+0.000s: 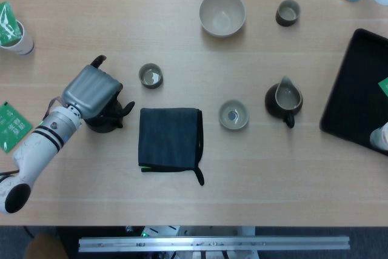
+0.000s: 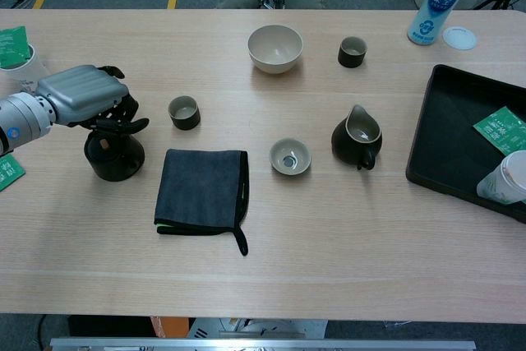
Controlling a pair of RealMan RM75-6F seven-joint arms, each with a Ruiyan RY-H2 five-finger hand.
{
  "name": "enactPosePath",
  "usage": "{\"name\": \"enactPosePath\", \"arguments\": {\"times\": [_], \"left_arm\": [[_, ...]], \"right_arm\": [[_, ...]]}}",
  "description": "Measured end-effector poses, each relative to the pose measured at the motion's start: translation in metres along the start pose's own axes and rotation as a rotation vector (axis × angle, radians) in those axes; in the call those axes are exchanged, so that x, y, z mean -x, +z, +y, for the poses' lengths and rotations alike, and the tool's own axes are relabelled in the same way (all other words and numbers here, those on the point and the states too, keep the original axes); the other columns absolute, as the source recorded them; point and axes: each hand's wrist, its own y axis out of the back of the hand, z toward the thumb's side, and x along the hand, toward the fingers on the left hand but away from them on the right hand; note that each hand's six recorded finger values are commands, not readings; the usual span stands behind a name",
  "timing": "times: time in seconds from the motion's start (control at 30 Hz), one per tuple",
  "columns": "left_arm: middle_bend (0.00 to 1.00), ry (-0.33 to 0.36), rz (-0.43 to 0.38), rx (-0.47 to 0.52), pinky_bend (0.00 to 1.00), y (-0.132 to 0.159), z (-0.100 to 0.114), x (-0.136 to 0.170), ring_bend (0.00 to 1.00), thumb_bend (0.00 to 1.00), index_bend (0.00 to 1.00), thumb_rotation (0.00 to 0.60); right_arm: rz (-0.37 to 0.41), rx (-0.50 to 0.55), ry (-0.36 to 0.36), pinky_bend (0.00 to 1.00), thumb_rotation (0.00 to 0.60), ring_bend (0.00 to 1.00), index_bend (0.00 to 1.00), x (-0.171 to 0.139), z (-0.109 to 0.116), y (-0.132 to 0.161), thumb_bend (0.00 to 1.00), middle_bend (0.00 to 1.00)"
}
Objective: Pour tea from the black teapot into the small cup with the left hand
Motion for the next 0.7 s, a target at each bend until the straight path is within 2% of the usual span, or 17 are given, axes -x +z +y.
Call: {"name": "enactPosePath", "arguments": {"times": [0.43,0.7], "left_arm": [[0.69,0.003,-0.007,-0.001,0.11,-0.002,-0.004,0.006,0.56,0.33,0.65,0.0],[0.77,0.0,-0.015,0.015,0.11,-0.001,-0.01,0.011,0.63,0.33,0.71,0.0]], "right_arm": [[-0.002,0.004,-0.004,0.28,0.6,0.22,0.32,-0.001,0.001,0.0,0.11,0.34],[-0.005,0.004,-0.005,0.28,0.6,0.22,0.32,-0.002,0.002,0.0,0.11,0.34]]}}
